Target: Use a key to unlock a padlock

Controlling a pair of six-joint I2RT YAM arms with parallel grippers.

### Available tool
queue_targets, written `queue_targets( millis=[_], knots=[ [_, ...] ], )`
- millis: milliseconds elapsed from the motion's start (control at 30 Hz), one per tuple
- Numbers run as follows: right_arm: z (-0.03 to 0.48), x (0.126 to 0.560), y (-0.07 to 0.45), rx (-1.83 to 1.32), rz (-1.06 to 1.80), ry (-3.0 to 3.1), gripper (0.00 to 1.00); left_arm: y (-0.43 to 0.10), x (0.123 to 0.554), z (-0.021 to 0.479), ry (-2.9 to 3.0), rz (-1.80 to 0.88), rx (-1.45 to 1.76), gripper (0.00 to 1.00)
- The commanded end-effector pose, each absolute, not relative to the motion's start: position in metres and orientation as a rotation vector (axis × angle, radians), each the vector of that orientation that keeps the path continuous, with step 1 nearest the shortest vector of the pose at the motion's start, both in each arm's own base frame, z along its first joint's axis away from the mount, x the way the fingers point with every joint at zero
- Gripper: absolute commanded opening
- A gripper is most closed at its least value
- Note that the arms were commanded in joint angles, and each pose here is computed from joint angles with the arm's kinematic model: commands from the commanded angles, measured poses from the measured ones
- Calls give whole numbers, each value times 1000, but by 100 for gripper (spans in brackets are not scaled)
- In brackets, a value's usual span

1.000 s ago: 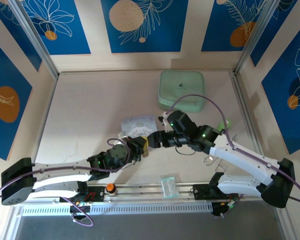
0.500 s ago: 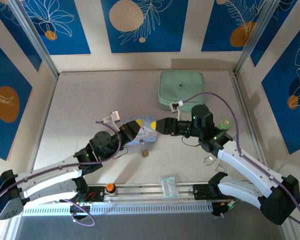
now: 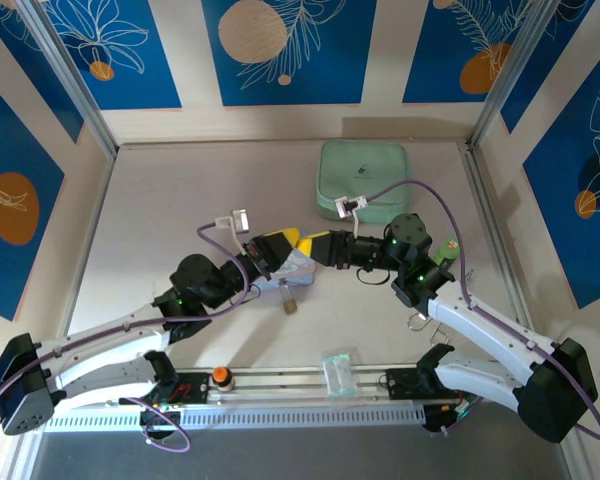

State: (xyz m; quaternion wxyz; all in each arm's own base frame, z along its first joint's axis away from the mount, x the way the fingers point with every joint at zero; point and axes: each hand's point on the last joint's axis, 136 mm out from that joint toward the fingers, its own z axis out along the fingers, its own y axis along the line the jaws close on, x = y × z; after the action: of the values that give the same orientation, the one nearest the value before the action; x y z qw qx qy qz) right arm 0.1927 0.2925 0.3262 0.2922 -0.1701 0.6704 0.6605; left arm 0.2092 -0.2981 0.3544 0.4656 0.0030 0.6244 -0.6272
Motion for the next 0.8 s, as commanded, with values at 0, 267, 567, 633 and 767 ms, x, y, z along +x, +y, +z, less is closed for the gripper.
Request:
queue_targets(
  millis=[0, 267, 567, 633, 767],
  knots=[
    [333, 185, 292, -488, 1800, 1710, 39, -300, 204, 387, 1427, -1605, 45, 0],
    [332, 190, 293, -470, 1797, 1709, 30, -301, 206, 385, 1441, -1597, 36, 0],
    [328, 189, 297, -483, 1818, 1724, 13, -303, 210, 378, 1451, -1594, 16, 0],
    [328, 188, 297, -489, 1826, 1721, 6, -303, 212, 377, 1463, -1581, 11, 0],
    [328, 188, 296, -485, 1827, 1725, 2, -303, 214, 371, 1479, -1563, 1, 0]
  ],
)
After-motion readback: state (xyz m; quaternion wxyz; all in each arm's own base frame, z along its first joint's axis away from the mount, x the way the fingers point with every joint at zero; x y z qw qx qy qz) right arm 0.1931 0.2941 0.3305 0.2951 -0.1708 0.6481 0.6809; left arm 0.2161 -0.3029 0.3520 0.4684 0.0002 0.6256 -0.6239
